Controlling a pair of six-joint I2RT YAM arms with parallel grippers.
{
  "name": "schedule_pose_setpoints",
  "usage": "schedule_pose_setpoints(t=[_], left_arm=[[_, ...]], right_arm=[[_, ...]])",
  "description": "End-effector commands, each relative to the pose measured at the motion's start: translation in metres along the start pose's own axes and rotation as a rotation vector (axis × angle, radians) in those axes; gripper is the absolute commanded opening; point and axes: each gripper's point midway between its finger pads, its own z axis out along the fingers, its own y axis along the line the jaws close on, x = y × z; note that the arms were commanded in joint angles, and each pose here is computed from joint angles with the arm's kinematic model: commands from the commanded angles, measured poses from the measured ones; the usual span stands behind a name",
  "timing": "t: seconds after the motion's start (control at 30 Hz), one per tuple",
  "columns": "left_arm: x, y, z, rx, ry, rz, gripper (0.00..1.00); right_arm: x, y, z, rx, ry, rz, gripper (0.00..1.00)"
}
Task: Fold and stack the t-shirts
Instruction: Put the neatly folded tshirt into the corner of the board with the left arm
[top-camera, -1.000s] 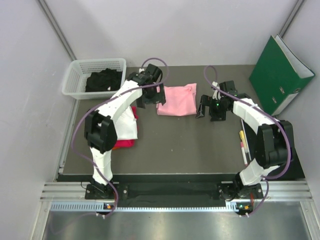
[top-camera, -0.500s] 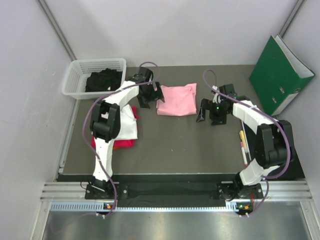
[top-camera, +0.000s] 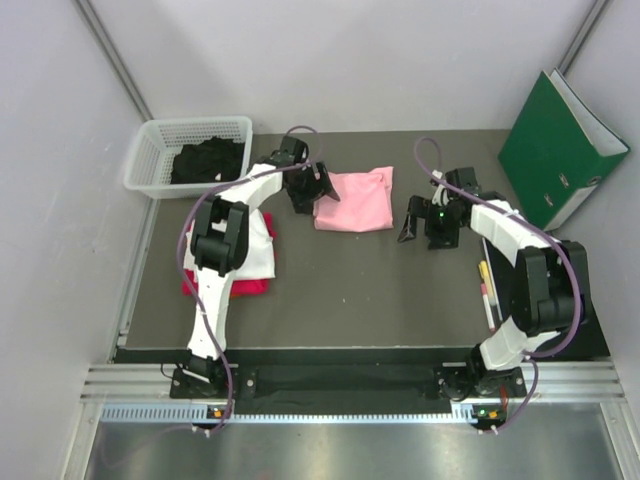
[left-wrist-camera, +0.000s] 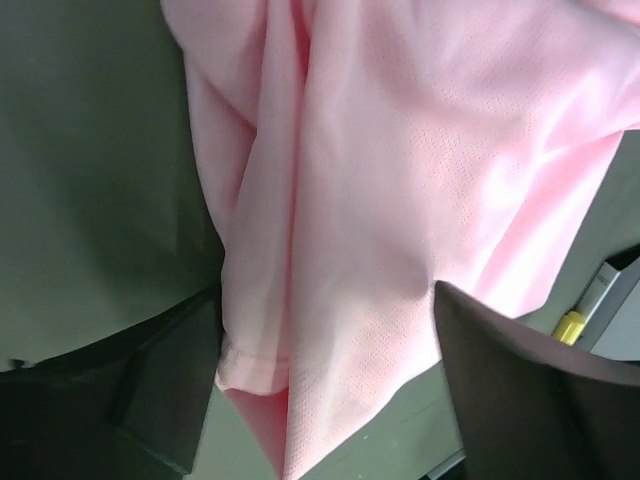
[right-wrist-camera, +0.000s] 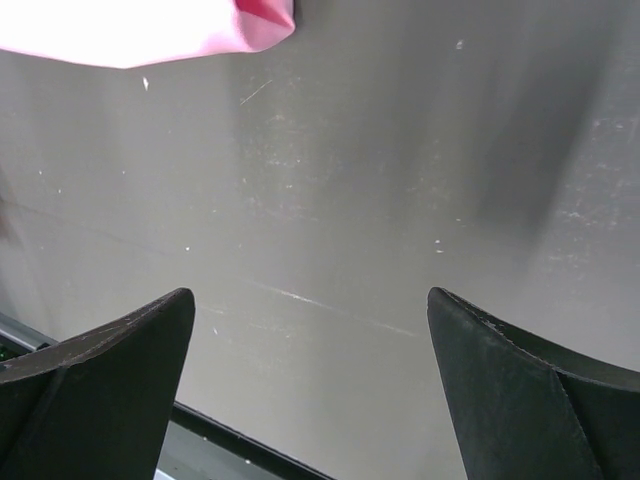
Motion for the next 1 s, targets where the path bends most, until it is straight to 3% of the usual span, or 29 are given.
schedule_pose_setpoints(t=[0.0, 0.03, 0.07, 0.17, 0.2, 0.37, 0.57, 0.77, 0.97], left_arm=[[0.023, 0.020, 0.040, -0.052, 0.085, -0.001, 0.75], [0.028, 0.024, 0.042, -0.076, 0.103, -0.003, 0.67], [0.029, 0.026, 0.042, -0.097, 0.103, 0.004, 0.44], [0.041, 0.044, 0.043, -0.170, 0.134, 0.003, 0.15], [0.041, 0.043, 0.037, -0.177, 0.131, 0.014, 0.00], [0.037, 0.046, 0.001, -0.248, 0.097, 0.082, 0.00], [0.013, 0.013, -0.082, -0.251, -0.026, 0.200, 0.00], [0.012, 0.003, -0.151, -0.285, -0.068, 0.203, 0.00], [0.016, 0.019, -0.202, -0.340, -0.117, 0.116, 0.00]], right_arm=[[-0.019, -0.005, -0.011, -0.001, -0.059, -0.005, 1.00], [-0.019, -0.006, -0.011, -0.003, -0.061, -0.001, 1.00], [-0.020, -0.008, -0.012, -0.001, -0.064, 0.005, 1.00], [-0.021, -0.009, -0.013, -0.007, -0.067, 0.015, 0.99], [-0.022, -0.009, -0.014, -0.006, -0.069, 0.015, 1.00], [-0.020, -0.009, -0.013, -0.013, -0.068, 0.019, 1.00], [-0.014, -0.010, -0.008, -0.027, -0.055, 0.029, 1.00], [-0.010, -0.007, -0.004, -0.054, -0.049, 0.035, 1.00], [-0.005, -0.004, -0.001, -0.081, -0.037, 0.046, 1.00]])
